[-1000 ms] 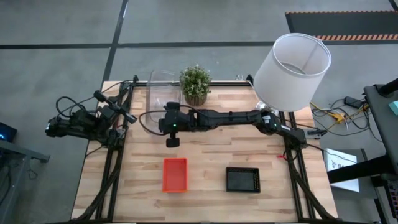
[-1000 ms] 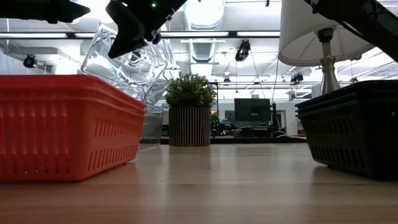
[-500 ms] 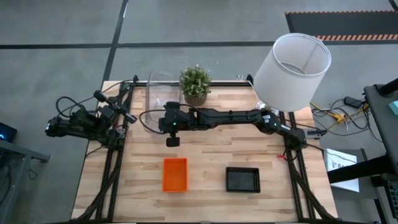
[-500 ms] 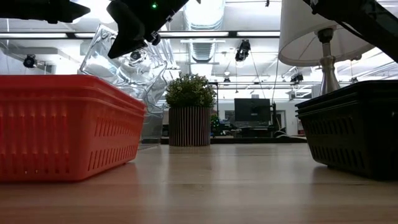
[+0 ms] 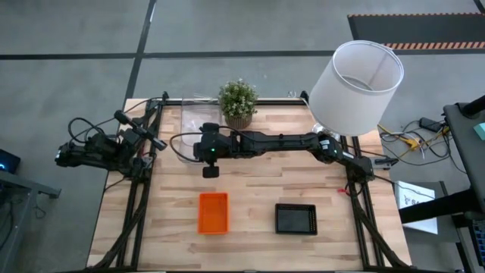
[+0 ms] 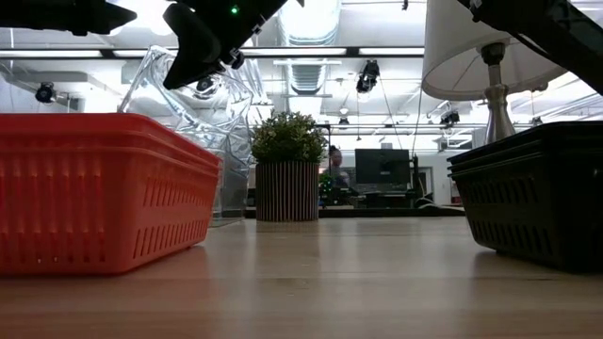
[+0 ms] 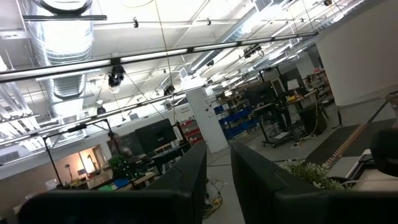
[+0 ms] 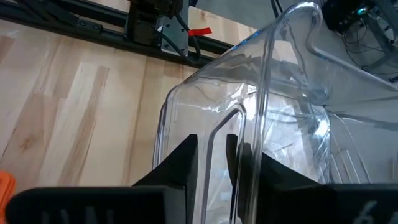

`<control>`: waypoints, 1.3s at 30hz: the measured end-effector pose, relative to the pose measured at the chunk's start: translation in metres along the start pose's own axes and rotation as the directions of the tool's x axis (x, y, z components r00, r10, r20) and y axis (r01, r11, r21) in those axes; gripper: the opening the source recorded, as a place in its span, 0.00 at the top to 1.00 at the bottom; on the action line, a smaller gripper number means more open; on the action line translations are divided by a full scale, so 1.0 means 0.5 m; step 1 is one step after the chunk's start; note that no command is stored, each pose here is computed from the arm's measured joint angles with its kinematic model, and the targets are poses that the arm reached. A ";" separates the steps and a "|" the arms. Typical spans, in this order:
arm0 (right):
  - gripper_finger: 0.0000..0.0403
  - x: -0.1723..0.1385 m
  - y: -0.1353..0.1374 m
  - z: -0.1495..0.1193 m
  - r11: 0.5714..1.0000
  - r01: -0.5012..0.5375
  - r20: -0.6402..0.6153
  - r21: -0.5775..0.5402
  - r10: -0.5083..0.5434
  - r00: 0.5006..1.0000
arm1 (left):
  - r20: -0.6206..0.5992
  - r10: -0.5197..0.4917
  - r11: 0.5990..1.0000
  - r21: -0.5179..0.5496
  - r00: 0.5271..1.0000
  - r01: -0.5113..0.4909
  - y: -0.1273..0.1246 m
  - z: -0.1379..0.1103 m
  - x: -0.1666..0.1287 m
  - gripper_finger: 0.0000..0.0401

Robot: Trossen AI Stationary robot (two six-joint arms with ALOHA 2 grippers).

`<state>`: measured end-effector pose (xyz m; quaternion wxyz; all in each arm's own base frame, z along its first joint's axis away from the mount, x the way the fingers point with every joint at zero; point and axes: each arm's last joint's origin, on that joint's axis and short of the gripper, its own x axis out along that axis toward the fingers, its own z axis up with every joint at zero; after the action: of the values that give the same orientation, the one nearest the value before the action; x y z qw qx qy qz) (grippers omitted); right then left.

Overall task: Stack baskets by color
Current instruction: Stack the right transparent bin on the left transparent bins, then return to Home Position

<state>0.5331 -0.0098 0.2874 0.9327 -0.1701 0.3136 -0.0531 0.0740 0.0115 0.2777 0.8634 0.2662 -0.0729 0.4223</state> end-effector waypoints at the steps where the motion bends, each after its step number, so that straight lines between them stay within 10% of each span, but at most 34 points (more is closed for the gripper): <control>1: 0.84 0.000 0.000 0.000 1.000 0.000 0.000 0.000 0.000 1.000 | 0.000 0.000 1.000 0.000 1.000 0.000 0.000 0.000 0.000 0.86; 10: 0.97 0.005 0.001 -0.007 1.000 -0.002 -0.013 -0.006 0.002 1.000 | 0.000 0.000 1.000 0.000 1.000 0.000 0.000 0.000 0.000 0.86; 39: 0.72 -0.048 -0.018 0.006 1.000 -0.001 -0.045 0.016 0.002 0.999 | -0.002 -0.005 1.000 -0.019 1.000 0.005 -0.003 0.000 0.001 0.86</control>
<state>0.5156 -0.0124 0.3063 0.9267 -0.1614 0.3342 -0.0587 0.0753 0.0113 0.2772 0.8669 0.2579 -0.0754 0.4198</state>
